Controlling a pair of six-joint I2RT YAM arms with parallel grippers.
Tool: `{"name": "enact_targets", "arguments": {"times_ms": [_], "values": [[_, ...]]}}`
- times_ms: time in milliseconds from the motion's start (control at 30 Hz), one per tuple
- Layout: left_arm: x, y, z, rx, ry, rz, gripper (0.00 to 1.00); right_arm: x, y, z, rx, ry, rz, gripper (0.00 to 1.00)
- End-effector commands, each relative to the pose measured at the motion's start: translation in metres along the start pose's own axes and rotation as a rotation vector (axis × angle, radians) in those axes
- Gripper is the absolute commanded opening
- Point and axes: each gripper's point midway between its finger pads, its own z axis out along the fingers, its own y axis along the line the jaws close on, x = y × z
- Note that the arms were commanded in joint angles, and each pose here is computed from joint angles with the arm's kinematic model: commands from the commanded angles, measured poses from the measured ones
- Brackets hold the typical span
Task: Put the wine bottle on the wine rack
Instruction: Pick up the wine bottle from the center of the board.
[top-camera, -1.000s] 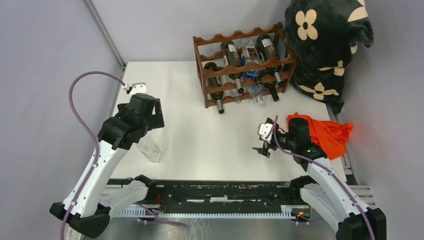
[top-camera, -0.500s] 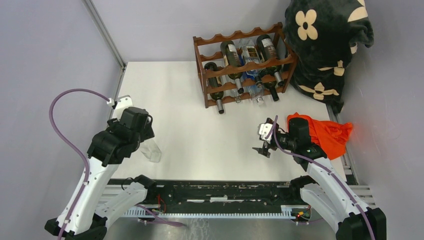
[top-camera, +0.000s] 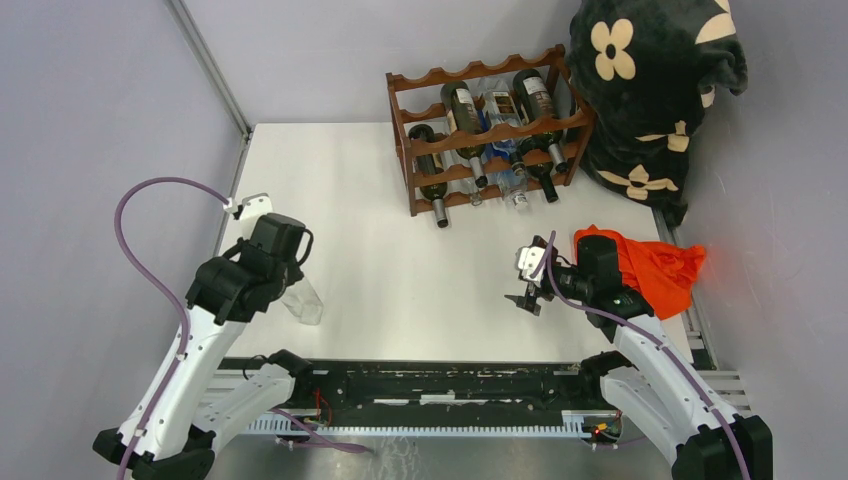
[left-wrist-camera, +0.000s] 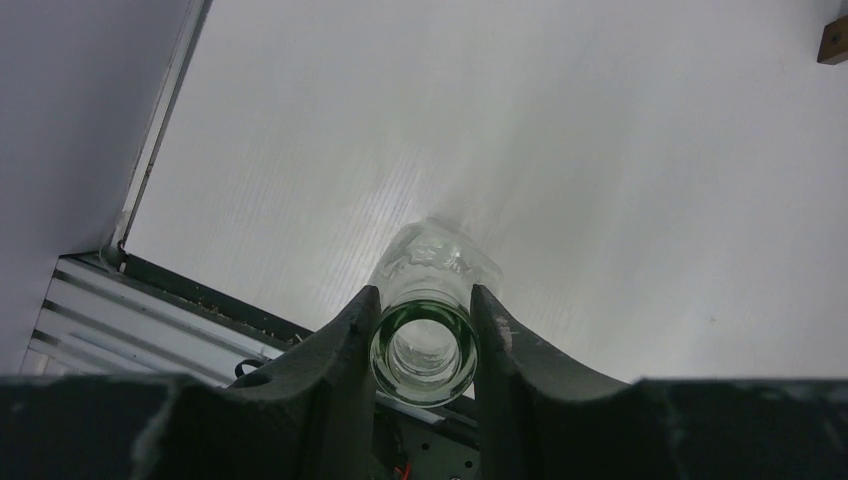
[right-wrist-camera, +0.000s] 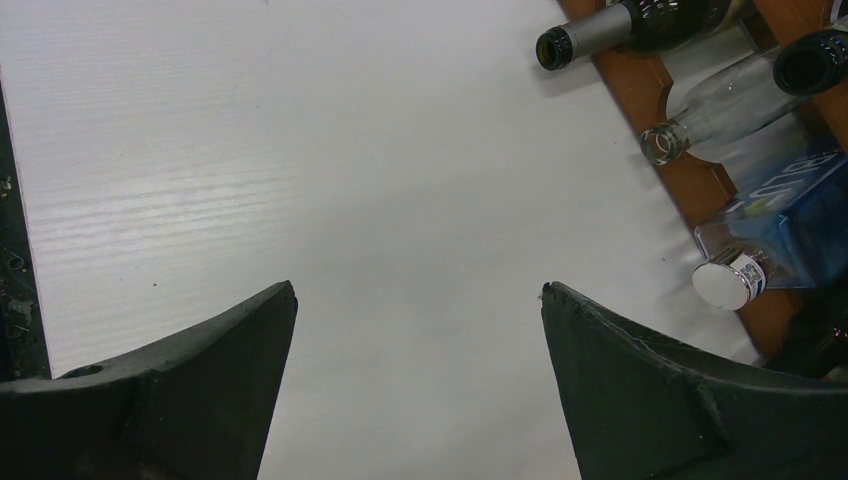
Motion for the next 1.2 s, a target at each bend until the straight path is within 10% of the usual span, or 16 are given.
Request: {"name": "enact_targets", "arguments": {"times_ms": [0,167,1167], "values": [[-0.011,-0.007,-0.003,0.028,-0.033,-0.049,0.21,-0.005,-0.004,0.001,0.009,-0.021,-0.034,0.98],[-0.022,-0.016,-0.011,0.088,-0.045,-0.043,0.02,-0.005,-0.003,0.001,0.006,-0.023,-0.032,0.98],[0.001,-0.184,-0.086,1.025,0.152,0.122,0.02,-0.038,0.039,0.002,-0.230,-0.219,-0.028,0.98]]}}
